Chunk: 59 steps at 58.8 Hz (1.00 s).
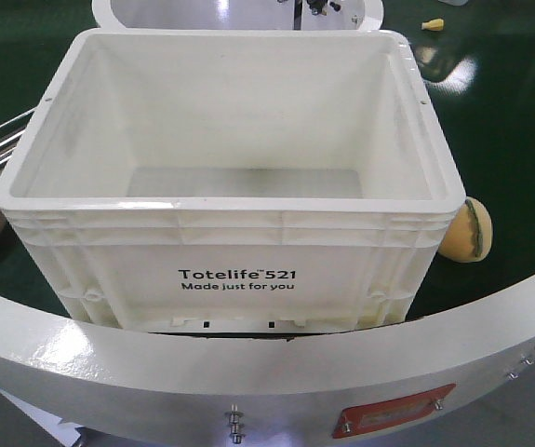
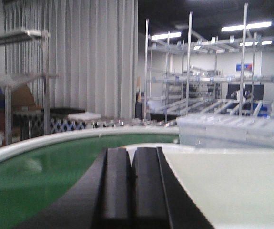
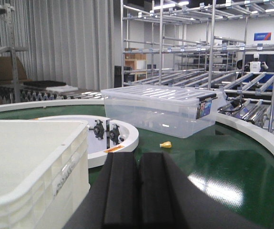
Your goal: Place moving items into box and shelve
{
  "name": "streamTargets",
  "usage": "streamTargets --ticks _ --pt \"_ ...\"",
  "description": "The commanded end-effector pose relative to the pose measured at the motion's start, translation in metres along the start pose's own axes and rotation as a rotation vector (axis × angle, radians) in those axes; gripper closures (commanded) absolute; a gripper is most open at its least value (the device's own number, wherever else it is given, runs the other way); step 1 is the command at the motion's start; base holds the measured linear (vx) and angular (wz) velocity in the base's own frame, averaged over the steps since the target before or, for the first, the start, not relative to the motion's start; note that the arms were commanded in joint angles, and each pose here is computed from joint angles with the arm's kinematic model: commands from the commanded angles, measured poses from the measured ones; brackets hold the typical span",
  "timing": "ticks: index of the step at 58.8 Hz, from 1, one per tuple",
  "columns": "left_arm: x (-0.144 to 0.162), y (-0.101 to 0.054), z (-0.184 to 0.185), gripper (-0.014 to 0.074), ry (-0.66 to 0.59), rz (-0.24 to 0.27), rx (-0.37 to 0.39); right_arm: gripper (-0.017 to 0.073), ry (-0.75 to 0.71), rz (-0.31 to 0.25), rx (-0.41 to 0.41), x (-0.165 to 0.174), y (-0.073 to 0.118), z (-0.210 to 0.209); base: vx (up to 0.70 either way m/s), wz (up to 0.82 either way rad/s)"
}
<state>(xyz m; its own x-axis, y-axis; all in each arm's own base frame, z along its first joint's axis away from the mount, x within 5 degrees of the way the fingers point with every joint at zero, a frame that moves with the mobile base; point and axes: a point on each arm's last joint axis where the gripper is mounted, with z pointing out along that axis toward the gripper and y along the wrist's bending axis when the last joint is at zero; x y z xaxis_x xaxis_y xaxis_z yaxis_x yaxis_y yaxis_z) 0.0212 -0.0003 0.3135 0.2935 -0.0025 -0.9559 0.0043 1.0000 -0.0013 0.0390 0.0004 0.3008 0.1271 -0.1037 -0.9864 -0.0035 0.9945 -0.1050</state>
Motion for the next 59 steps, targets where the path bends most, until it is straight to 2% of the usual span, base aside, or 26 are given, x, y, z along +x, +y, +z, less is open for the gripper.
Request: streamTargets --ticks 1,6,12,23,31,46,53,59 --pt "-0.036 0.0 0.002 0.0617 -0.051 -0.005 0.005 0.0575 -0.013 -0.015 0.005 -0.028 -0.003 0.008 0.0 0.0" --pt "-0.05 0.0 0.013 0.0617 0.052 -0.005 0.007 0.0575 0.072 -0.015 -0.001 -0.039 -0.005 0.018 0.0 0.0" --pt "-0.052 -0.001 0.029 0.0617 0.224 -0.004 0.01 0.0575 0.186 -0.014 -0.011 -0.043 -0.005 0.032 0.0 0.0" --pt "-0.024 -0.001 0.055 0.0617 0.529 -0.005 0.013 0.0575 0.41 -0.015 -0.034 -0.021 -0.003 0.059 0.0 0.0" --pt "-0.008 -0.001 0.063 0.0617 0.692 -0.006 0.014 0.0575 0.564 -0.014 -0.049 -0.005 -0.001 0.072 0.0 0.0" --pt "-0.002 -0.001 0.069 0.0587 0.739 -0.007 0.014 0.0562 0.687 -0.017 -0.062 0.011 0.0 0.088 0.0 0.0" --pt "-0.001 -0.001 0.068 0.047 0.753 -0.006 0.014 0.049 0.738 -0.016 -0.066 0.017 0.001 0.092 0.0 0.0" --pt "-0.001 -0.001 0.068 0.0309 0.759 -0.006 0.014 0.0361 0.77 -0.017 -0.07 0.022 0.001 0.097 0.0 0.0"
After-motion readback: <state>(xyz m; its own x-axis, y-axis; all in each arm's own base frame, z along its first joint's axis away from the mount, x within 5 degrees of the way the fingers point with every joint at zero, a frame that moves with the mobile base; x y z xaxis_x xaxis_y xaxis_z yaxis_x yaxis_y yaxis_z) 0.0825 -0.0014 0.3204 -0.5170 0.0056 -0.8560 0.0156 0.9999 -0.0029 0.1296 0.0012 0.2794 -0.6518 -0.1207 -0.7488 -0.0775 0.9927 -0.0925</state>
